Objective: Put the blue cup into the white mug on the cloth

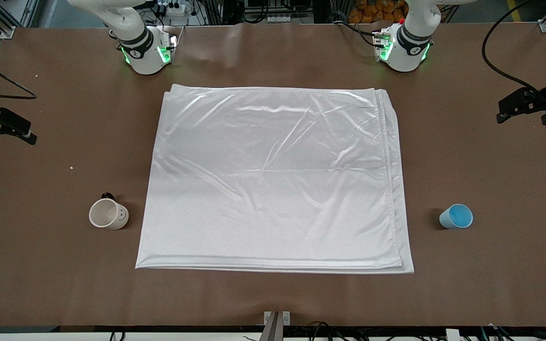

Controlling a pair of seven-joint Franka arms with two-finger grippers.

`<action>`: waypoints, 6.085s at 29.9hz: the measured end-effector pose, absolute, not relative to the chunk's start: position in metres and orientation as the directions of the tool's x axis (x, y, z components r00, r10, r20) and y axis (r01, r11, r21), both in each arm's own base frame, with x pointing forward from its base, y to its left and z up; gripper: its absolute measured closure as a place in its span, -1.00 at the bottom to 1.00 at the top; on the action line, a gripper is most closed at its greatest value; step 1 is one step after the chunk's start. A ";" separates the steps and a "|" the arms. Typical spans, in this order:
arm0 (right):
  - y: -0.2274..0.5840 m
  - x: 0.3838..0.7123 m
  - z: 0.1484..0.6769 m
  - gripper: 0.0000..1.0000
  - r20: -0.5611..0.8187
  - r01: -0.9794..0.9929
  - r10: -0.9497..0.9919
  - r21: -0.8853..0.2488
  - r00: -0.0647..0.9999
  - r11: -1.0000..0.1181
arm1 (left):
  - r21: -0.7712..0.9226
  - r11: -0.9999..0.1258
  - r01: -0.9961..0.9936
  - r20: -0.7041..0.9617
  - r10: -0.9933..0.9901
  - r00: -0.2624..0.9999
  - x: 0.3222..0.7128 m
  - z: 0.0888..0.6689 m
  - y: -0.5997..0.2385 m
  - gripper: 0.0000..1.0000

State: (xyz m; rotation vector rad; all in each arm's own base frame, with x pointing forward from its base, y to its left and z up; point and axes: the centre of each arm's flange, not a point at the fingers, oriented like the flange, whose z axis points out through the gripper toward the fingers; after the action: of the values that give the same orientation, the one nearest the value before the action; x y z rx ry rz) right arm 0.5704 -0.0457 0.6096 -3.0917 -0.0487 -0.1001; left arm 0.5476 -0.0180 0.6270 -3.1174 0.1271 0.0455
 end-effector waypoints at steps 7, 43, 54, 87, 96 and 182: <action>-0.046 0.570 0.610 -1.00 0.066 0.034 0.031 -0.046 0.997 -0.998 | -0.020 -0.996 -0.082 -0.030 -0.081 0.996 0.548 0.627 -0.018 -1.00; -0.035 0.582 0.471 -1.00 0.023 0.062 0.062 -0.015 0.998 -0.998 | -0.039 -0.999 0.014 -0.080 0.017 0.997 0.651 0.453 0.042 -1.00; -0.037 0.592 0.338 -1.00 0.035 0.055 0.055 0.014 0.998 -0.998 | -0.049 -0.999 0.014 -0.046 0.017 0.999 0.685 0.363 0.051 -1.00; -0.032 0.598 0.224 -0.07 0.069 0.070 0.073 0.044 0.995 -0.997 | -0.054 -0.999 0.005 -0.081 0.009 0.997 0.697 0.237 0.079 -0.53; -0.026 0.606 0.235 0.61 0.092 0.079 0.082 0.042 0.992 -0.996 | -0.054 -0.999 0.005 -0.082 0.009 0.997 0.698 0.235 0.079 0.40; 0.497 0.519 0.384 -1.00 0.076 0.067 0.068 0.013 0.995 -0.998 | -0.045 -0.893 0.447 -0.112 0.449 0.886 0.610 0.378 -0.331 0.91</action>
State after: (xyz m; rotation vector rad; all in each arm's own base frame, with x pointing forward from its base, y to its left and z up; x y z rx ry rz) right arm 0.5191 0.4970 0.3835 -3.1477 -0.1063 -0.1201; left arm 0.6100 -0.3310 0.3782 -3.0340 -0.7209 0.1871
